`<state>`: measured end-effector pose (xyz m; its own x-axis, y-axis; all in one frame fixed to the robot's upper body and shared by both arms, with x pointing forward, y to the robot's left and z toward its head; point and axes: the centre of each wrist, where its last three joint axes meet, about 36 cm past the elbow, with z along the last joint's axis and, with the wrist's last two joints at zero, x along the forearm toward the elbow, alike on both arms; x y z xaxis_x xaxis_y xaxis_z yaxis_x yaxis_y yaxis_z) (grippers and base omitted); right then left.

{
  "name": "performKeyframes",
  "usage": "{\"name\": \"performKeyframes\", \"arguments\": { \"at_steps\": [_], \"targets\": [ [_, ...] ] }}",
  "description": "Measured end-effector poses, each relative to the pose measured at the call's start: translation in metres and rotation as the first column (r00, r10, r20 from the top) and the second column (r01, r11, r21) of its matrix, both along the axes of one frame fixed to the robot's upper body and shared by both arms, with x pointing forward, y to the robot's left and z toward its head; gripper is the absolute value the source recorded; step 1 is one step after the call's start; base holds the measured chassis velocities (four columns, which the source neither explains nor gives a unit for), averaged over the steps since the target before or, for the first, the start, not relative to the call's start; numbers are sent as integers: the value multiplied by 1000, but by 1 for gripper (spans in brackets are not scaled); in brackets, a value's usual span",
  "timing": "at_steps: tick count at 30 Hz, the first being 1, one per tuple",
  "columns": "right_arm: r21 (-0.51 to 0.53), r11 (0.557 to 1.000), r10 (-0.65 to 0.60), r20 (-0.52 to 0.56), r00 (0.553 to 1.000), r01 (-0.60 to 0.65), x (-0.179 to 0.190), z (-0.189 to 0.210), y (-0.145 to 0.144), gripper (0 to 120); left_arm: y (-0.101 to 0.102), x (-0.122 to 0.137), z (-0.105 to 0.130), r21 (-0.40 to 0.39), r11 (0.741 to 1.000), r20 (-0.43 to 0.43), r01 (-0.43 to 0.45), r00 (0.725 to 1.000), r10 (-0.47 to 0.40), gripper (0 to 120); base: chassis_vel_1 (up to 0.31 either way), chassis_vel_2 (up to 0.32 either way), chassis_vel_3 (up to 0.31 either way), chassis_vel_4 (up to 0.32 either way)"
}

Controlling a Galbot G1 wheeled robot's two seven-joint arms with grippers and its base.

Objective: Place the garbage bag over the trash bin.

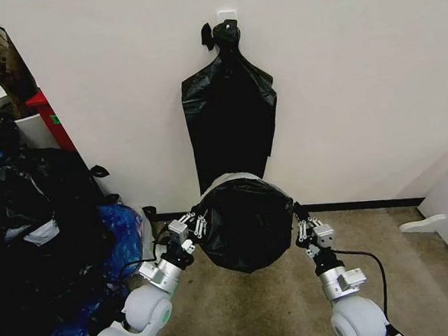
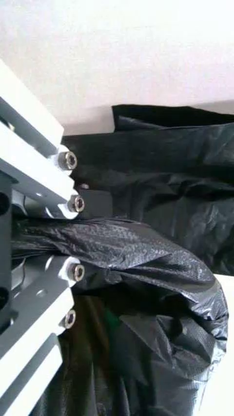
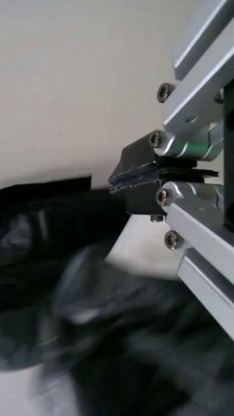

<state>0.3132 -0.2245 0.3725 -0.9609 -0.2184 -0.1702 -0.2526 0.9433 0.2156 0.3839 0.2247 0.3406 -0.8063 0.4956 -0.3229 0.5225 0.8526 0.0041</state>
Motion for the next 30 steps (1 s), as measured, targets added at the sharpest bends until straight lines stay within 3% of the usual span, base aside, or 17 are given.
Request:
{"name": "performKeyframes", "arguments": {
  "at_steps": [2,3,6,8,13,15,20,23,24,28,30],
  "targets": [
    [167,985,55,-44,998,-47,-5,18,4,5,3,4,-2,9,1000,14,-2,1000,2,4,0,0,0,0],
    [289,954,102,-69,992,-78,-8,31,7,10,5,8,-4,7,1000,23,-4,1000,4,4,0,0,0,0],
    [444,887,182,-83,980,-127,-9,46,10,23,10,16,-7,-18,1000,28,1,1000,0,4,0,0,0,0],
    [462,877,194,-79,978,-136,-9,47,10,25,11,17,-8,-22,1000,28,4,1000,-3,4,0,0,0,0],
    [474,842,284,18,959,-258,1,28,2,48,27,32,-20,-46,997,32,65,997,-64,4,0,0,0,0],
    [467,841,295,30,955,-274,2,25,1,51,29,33,-20,-47,996,30,69,997,-68,4,0,0,0,0],
    [416,844,345,64,937,-339,0,10,-3,73,32,40,-21,-53,996,32,73,997,-71,4,0,0,0,0],
    [414,845,346,64,936,-340,0,9,-4,75,32,40,-21,-53,996,33,73,997,-71,4,0,0,0,0],
    [407,847,349,62,935,-343,0,7,-4,84,32,40,-21,-55,996,33,73,997,-71,4,0,0,0,0],
    [397,848,357,63,932,-351,-1,5,-4,98,30,39,-21,-59,995,33,74,997,-72,4,0,0,0,0],
    [396,848,358,64,931,-353,-1,5,-4,97,29,39,-21,-60,995,32,75,997,-73,4,0,0,0,0]
  ]
}}
